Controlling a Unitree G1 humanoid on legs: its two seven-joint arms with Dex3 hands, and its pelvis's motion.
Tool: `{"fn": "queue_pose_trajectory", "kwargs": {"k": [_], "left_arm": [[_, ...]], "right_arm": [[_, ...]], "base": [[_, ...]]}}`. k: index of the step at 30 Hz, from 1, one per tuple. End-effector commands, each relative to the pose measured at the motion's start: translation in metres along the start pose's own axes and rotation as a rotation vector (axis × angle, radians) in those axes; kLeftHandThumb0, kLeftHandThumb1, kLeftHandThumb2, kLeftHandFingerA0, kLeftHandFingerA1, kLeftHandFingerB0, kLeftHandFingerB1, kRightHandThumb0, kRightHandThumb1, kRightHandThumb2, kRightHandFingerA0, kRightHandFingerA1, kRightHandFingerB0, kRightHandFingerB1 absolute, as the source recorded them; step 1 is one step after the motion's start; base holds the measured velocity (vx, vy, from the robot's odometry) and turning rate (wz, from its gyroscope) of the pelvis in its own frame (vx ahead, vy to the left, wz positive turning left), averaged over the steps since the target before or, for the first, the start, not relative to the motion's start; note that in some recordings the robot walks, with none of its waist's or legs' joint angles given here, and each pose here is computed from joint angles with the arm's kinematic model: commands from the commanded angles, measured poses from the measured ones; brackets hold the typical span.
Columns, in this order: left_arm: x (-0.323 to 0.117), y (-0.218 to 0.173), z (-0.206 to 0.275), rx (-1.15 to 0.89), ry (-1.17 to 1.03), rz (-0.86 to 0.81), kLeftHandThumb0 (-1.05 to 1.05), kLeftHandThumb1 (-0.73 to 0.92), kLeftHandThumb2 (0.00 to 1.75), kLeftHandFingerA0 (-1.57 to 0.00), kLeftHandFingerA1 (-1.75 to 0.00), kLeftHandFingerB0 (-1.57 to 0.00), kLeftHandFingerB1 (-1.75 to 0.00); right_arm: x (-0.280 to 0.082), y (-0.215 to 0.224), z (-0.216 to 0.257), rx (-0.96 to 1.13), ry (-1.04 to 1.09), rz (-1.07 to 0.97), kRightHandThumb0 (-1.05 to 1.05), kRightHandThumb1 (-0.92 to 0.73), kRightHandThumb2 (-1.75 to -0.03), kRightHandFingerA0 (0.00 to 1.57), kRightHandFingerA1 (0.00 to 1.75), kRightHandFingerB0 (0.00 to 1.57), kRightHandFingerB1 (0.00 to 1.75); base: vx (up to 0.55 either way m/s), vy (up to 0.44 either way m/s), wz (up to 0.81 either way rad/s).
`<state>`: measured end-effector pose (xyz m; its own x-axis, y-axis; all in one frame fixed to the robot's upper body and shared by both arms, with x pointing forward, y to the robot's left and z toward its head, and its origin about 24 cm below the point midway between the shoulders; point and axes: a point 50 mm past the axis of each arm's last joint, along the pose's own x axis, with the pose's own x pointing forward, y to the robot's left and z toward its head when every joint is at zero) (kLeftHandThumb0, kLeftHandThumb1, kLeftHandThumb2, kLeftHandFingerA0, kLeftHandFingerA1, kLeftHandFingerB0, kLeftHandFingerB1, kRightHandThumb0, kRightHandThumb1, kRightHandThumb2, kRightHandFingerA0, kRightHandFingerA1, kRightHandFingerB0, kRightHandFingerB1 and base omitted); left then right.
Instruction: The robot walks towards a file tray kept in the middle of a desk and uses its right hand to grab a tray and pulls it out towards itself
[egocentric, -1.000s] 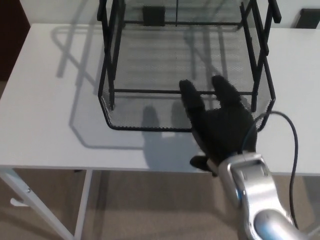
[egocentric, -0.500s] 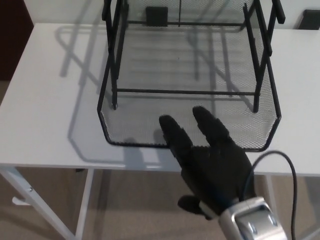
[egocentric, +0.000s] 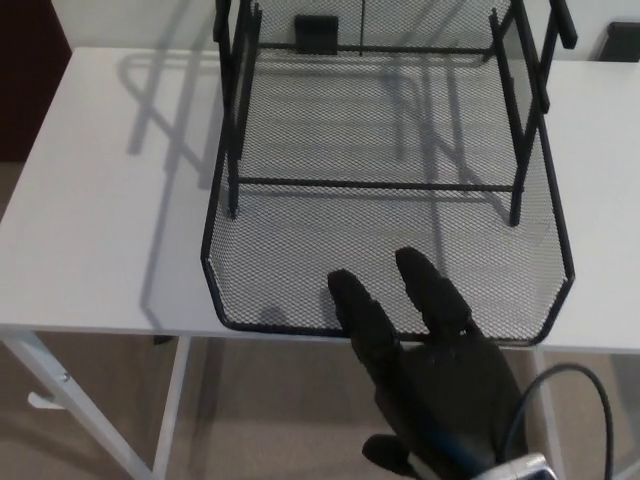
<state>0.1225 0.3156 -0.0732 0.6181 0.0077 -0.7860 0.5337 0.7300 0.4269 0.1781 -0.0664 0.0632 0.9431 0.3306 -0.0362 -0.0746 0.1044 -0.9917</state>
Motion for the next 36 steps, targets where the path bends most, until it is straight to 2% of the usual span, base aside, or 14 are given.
{"fn": "queue_pose_trajectory", "kwargs": {"k": [1, 2, 8, 9, 15, 21, 22, 26, 30, 31, 33, 34, 35, 36], "left_arm": [[-0.003, 0.004, -0.001, 0.022, -0.004, 0.006, -0.52, 0.26, 0.75, -0.74, -0.74, -0.42, -0.67], [-0.003, 0.003, -0.002, 0.018, -0.004, 0.005, -0.50, 0.37, 0.54, -0.77, -0.68, -0.42, -0.63], [-0.005, 0.003, 0.000, 0.020, -0.011, 0.003, -0.51, 0.26, 0.75, -0.75, -0.75, -0.39, -0.66], [-0.005, 0.002, 0.000, 0.015, -0.013, 0.002, -0.49, 0.37, 0.54, -0.76, -0.69, -0.41, -0.64], [-0.004, 0.001, -0.002, 0.029, -0.002, 0.000, -0.53, 0.26, 0.75, -0.74, -0.74, -0.41, -0.67], [-0.004, -0.002, -0.005, 0.022, -0.002, -0.007, -0.54, 0.37, 0.54, -0.78, -0.69, -0.41, -0.66], [-0.005, -0.002, -0.005, 0.015, -0.007, -0.010, -0.54, 0.27, 0.76, -0.75, -0.76, -0.40, -0.67], [-0.005, 0.000, -0.003, 0.030, -0.010, -0.003, -0.51, 0.38, 0.54, -0.75, -0.70, -0.42, -0.64], [-0.005, 0.003, -0.003, 0.024, -0.010, -0.005, -0.52, 0.26, 0.75, -0.74, -0.75, -0.41, -0.67], [-0.004, 0.004, -0.003, 0.029, -0.003, -0.003, -0.52, 0.26, 0.75, -0.73, -0.75, -0.41, -0.67], [-0.004, 0.005, -0.002, 0.032, -0.001, -0.003, -0.50, 0.27, 0.75, -0.73, -0.74, -0.41, -0.66], [-0.004, 0.005, -0.002, 0.031, 0.000, -0.002, -0.50, 0.27, 0.74, -0.74, -0.74, -0.41, -0.66], [-0.004, 0.006, -0.004, 0.028, 0.007, -0.001, -0.50, 0.37, 0.53, -0.76, -0.68, -0.42, -0.63], [-0.004, 0.006, -0.006, 0.026, 0.015, -0.003, -0.50, 0.37, 0.53, -0.76, -0.68, -0.42, -0.63]], "right_arm": [[-0.015, -0.002, 0.005, -0.008, -0.046, -0.003, -0.66, -0.42, -0.73, 0.00, 0.05, 0.00, 0.05], [-0.018, -0.006, 0.008, 0.004, -0.063, -0.030, -0.65, -0.41, -0.73, 0.00, 0.06, 0.00, 0.06], [-0.032, -0.040, 0.024, 0.046, -0.173, -0.139, -0.70, -0.43, -0.74, 0.00, 0.03, 0.00, 0.00], [-0.035, -0.048, 0.028, 0.061, -0.203, -0.168, -0.69, -0.42, -0.73, 0.00, 0.03, 0.00, 0.00], [-0.047, -0.091, 0.041, 0.091, -0.321, -0.339, -0.68, -0.45, -0.74, 0.00, 0.00, 0.00, 0.01], [-0.058, -0.126, 0.042, 0.113, -0.396, -0.450, -0.66, -0.46, -0.72, 0.00, 0.00, 0.00, 0.00], [-0.058, -0.128, 0.041, 0.137, -0.425, -0.469, -0.71, -0.44, -0.73, 0.00, 0.00, 0.00, 0.00], [-0.066, -0.132, 0.021, 0.311, -0.557, -0.475, -0.71, -0.44, -0.75, 0.00, 0.00, 0.00, 0.01], [-0.089, -0.146, -0.022, 0.445, -0.707, -0.389, -0.66, -0.46, -0.77, 0.15, 0.44, 0.08, 0.37], [-0.099, -0.153, -0.033, 0.527, -0.747, -0.348, -0.59, -0.54, -0.57, 0.44, 0.41, 0.35, 0.32], [-0.108, -0.161, -0.042, 0.563, -0.755, -0.283, -0.67, -0.49, -0.84, 0.53, 0.57, 0.41, 0.48], [-0.110, -0.165, -0.043, 0.562, -0.769, -0.284, -0.58, -0.57, -0.58, 0.73, 0.66, 0.59, 0.39], [-0.118, -0.175, -0.047, 0.597, -0.810, -0.293, -0.61, -0.59, -0.60, 0.99, 1.36, 0.95, 0.72], [-0.124, -0.181, -0.049, 0.656, -0.841, -0.303, -0.61, -0.59, -0.60, 0.99, 1.36, 0.95, 0.72]], "base": [[0.00, 0.000, 0.00], [0.00, 0.000, 0.00], [0.00, 0.000, 0.00], [0.00, 0.000, 0.00], [0.00, 0.000, 0.00], [0.00, 0.000, 0.00], [0.00, 0.000, 0.00], [0.00, 0.000, 0.00], [0.00, 0.000, 0.00], [0.00, 0.000, 0.00], [0.00, 0.000, 0.00], [0.00, 0.000, 0.00], [0.00, 0.000, 0.00], [0.00, 0.000, 0.00]]}}
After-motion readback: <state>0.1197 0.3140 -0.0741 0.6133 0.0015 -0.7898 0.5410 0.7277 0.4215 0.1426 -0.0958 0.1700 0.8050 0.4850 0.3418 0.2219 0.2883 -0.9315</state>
